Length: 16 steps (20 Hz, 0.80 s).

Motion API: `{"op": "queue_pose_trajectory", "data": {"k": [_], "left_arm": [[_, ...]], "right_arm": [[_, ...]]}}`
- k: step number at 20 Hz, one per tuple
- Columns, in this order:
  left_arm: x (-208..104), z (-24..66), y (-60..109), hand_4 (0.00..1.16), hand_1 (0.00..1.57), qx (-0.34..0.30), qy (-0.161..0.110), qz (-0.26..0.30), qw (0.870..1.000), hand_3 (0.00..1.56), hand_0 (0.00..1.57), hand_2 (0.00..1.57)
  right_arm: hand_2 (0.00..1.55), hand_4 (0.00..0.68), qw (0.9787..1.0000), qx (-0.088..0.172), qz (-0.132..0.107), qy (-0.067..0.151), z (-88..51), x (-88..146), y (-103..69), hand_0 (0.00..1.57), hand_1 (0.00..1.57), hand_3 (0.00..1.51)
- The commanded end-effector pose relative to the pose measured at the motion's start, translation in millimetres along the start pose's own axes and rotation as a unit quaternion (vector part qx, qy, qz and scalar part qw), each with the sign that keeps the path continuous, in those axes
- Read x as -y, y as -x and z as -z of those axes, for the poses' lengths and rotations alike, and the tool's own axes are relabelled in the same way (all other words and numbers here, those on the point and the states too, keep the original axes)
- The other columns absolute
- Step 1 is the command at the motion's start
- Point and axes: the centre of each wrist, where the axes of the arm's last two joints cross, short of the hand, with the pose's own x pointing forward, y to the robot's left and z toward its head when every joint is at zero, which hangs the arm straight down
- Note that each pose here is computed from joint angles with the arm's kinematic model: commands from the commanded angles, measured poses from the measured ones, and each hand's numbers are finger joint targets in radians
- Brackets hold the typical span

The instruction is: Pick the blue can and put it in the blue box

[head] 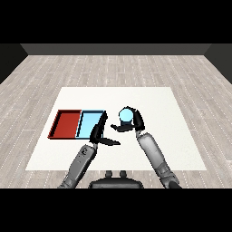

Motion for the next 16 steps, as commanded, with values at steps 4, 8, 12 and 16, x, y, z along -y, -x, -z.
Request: {"op": "queue_pose_trajectory", "data": {"k": [4, 8, 12, 16], "left_arm": [[7, -3.6, 4.5, 0.00, 0.00, -0.009, 0.005, -0.005, 1.000, 0.00, 0.00, 0.00], [1, 4.8, 18.5, 0.00, 0.00, -0.037, -0.002, 0.005, 0.999, 0.00, 0.00, 0.00], [6, 17.1, 13.5, 0.00, 0.00, -0.033, -0.006, 0.018, 0.999, 0.00, 0.00, 0.00], [5, 10.1, 27.0, 0.00, 0.00, -0.052, -0.001, 0.010, 0.999, 0.00, 0.00, 0.00]], "right_arm": [[1.46, 0.576, 0.9999, -0.005, 0.001, -0.016, -0.1, -23, -3.5, 1.49, 1.49, 1.39], [1.46, 0.593, 0.9997, -0.001, -0.006, -0.023, 6.0, -17, -7.7, 1.48, 1.48, 1.39], [1.46, 0.586, 0.9994, 0.009, -0.009, -0.032, 15.9, -18, -21.4, 1.48, 1.48, 1.39], [1.45, 0.587, 0.9997, 0.001, -0.005, -0.026, 11.2, -8, -14.2, 1.47, 1.47, 1.39]]}}
